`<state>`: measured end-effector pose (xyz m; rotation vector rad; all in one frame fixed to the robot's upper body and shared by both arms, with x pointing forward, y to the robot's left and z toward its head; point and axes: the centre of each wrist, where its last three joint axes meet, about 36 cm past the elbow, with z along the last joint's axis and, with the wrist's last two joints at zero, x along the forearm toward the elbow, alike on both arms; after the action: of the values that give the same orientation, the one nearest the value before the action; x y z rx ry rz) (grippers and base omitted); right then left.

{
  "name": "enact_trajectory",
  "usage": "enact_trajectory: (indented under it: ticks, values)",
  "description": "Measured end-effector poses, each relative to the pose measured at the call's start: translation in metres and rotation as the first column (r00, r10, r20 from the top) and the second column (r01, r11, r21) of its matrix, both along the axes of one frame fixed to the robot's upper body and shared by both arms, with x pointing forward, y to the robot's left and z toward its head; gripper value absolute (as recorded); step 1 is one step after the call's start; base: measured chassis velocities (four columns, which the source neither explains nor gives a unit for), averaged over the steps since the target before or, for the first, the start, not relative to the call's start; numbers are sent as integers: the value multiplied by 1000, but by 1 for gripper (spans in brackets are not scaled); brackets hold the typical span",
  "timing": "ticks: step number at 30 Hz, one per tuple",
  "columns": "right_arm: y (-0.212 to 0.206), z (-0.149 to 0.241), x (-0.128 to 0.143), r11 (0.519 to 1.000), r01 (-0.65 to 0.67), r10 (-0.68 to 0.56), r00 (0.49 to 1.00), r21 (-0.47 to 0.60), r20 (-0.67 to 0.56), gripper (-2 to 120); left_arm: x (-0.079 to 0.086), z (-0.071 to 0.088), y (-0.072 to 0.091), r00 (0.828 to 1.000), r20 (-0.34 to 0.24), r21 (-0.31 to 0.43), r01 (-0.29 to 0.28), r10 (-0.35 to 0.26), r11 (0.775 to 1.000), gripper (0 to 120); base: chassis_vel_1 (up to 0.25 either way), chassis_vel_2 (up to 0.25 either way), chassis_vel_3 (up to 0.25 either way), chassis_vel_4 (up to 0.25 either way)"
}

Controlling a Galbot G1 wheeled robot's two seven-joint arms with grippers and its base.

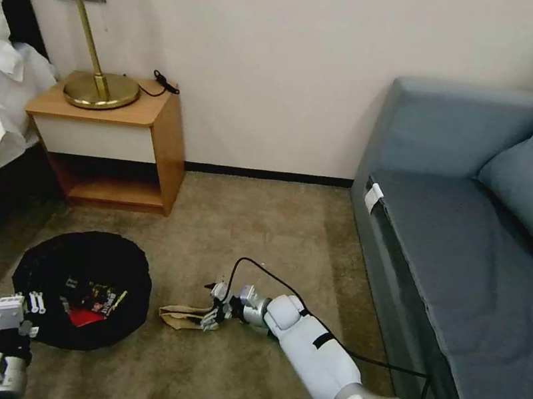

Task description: Pick up the trash bin, then pick up the garbage on the floor and place it into the trash bin.

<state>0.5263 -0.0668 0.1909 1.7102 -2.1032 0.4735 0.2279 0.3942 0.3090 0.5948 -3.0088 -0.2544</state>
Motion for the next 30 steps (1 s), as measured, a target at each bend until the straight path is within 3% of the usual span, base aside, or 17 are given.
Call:
enact_trajectory:
  ticks: [15,18,20,22,24,30]
  values:
    - [-3,-36,-25,992,63,-56,996,-106,65,97,-4,-3,-1,1000,-5,-9,-2,2,1000,6,0,0,0,0]
    - [-11,-44,-28,989,76,-66,994,-124,84,82,-5,-3,-2,1000,-2,-10,-2,2,1000,6,0,0,0,0]
    - [-11,-44,-27,989,77,-67,994,-124,86,79,-5,-4,-2,1000,-2,-11,-3,3,1000,6,0,0,0,0]
    - [-13,-44,-26,990,79,-68,993,-119,94,67,-6,-5,-4,1000,3,-12,-4,4,1000,6,0,0,0,0]
    - [-13,-44,-26,990,79,-68,993,-118,95,64,-6,-5,-4,1000,4,-13,-4,4,1000,6,0,0,0,0]
    - [-13,-44,-26,991,79,-69,993,-106,97,40,-7,-7,-5,1000,10,-13,-5,5,1000,6,0,0,0,0]
